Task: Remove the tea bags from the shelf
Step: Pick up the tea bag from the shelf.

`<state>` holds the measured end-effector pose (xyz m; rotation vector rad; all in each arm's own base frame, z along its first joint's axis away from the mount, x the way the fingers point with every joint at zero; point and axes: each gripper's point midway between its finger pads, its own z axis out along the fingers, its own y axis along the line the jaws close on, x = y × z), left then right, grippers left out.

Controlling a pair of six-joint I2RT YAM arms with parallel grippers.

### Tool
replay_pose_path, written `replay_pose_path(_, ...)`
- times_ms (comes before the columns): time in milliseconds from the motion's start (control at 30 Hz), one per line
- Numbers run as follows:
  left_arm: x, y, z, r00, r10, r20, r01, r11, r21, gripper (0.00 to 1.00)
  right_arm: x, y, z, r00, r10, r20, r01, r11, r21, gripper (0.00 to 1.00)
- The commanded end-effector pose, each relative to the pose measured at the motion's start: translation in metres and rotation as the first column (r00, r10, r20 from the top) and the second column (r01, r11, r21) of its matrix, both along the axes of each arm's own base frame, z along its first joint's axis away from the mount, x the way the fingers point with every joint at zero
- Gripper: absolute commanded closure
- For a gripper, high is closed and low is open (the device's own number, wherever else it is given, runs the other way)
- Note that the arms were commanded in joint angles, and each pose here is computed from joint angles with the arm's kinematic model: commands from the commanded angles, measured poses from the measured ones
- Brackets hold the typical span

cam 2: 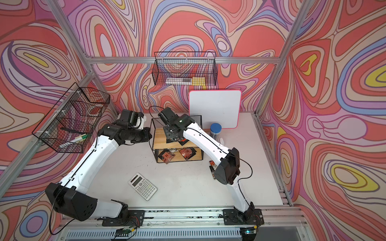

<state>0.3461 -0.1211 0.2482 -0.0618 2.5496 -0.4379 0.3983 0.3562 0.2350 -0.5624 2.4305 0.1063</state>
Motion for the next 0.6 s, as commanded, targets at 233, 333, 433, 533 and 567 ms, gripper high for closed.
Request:
replay_pose_path(233, 0.000, 0.003, 0.002, 1.000, 0.002, -0.001, -0.002, 1.000, 0.022, 1.00, -0.001, 0.006, -0.029, 0.996, 0.049, -0.075, -0.052, 0.998, -0.042, 0.23)
replay_pose_path(333, -0.001, 0.003, 0.002, 1.000, 0.000, -0.002, 0.000, 1.000, 0.020, 1.00, 0.002, 0.005, -0.040, 0.995, 0.038, -0.096, -0.042, 0.998, -0.038, 0.22)
replay_pose_path(433, -0.002, 0.003, 0.001, 1.000, 0.001, -0.003, 0.000, 1.000, 0.020, 1.00, 0.004, 0.001, -0.050, 0.992, 0.020, -0.122, -0.025, 0.999, -0.039, 0.23)
replay_pose_path(533, -0.002, 0.003, 0.003, 1.000, 0.001, 0.000, -0.001, 1.000, 0.020, 1.00, 0.003, -0.003, -0.057, 0.990, 0.012, -0.141, -0.018, 0.999, -0.043, 0.26)
replay_pose_path(567, -0.001, 0.003, 0.002, 1.000, 0.002, 0.000, -0.002, 1.000, 0.021, 1.00, 0.002, -0.004, -0.058, 0.989, 0.011, -0.146, -0.018, 0.999, -0.047, 0.29)
